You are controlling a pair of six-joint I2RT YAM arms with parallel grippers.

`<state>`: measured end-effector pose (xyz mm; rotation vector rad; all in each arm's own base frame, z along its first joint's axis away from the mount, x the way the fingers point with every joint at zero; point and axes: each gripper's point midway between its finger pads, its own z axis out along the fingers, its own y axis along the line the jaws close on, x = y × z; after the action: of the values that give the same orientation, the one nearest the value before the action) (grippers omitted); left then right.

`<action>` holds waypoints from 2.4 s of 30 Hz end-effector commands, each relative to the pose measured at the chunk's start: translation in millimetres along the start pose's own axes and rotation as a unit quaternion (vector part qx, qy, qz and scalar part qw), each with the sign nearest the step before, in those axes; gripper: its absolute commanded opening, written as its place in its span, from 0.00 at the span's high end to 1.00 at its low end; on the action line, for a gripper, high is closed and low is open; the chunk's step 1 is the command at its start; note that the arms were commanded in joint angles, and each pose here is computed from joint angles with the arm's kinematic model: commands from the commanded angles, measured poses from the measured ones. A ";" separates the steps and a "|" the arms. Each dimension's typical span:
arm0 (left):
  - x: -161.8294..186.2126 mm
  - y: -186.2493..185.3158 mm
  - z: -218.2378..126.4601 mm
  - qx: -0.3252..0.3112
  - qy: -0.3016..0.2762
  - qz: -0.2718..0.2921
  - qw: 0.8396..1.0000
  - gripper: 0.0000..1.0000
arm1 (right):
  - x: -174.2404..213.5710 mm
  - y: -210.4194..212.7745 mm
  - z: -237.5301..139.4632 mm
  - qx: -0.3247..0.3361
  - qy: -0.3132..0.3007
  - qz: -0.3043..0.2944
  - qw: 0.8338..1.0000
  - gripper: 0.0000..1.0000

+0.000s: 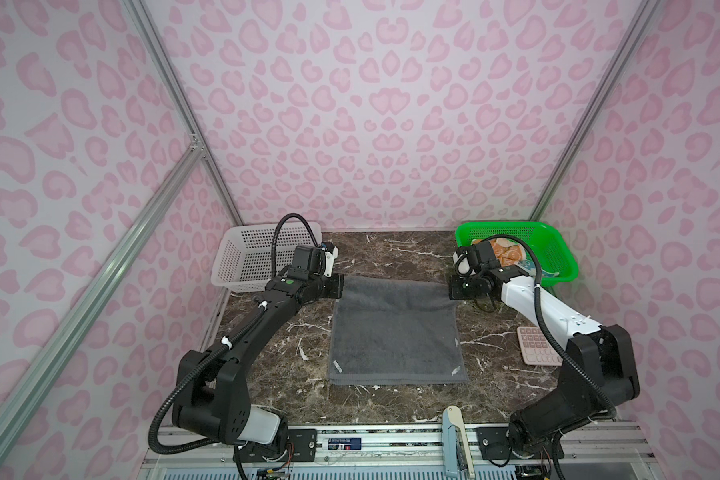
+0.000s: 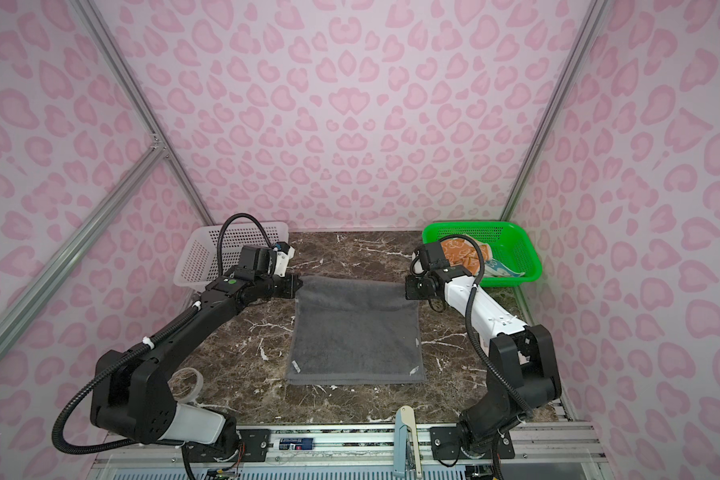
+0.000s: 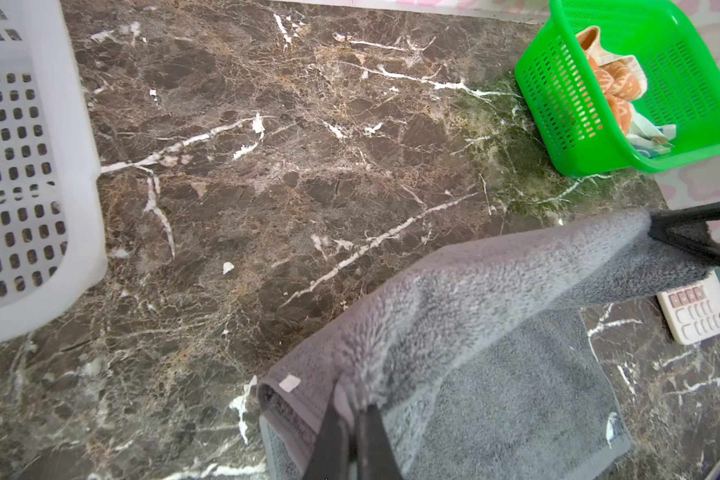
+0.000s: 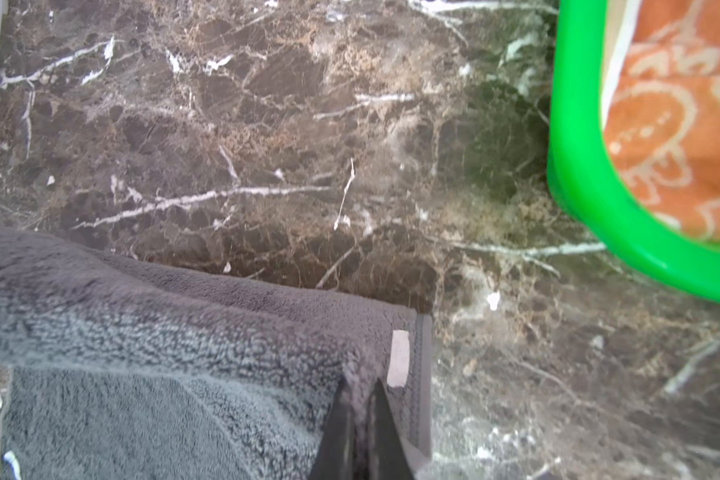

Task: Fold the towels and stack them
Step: 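Pull the towel's far edge over toward the robot with both grippers, then lower the held far edge onto the towel's near edge with both grippers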

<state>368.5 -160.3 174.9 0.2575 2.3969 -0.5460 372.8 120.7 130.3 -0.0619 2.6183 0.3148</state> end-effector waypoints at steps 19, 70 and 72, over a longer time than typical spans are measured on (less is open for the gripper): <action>104.4 -5.3 -13.6 0.013 0.083 -0.049 0.995 0.91 | 102.8 4.6 0.0 -0.016 0.063 0.028 0.998 0.92; 206.1 10.3 14.2 -0.092 0.248 -0.126 0.956 0.78 | 194.6 20.2 18.7 -0.003 0.179 0.011 0.984 0.69; 190.5 3.9 9.5 -0.081 0.226 -0.125 0.963 0.73 | 183.8 20.6 11.1 0.000 0.161 0.007 0.987 0.63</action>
<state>229.8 -159.4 33.8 0.0158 2.9340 -0.4742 219.5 159.1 33.3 -0.0936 2.9230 0.4262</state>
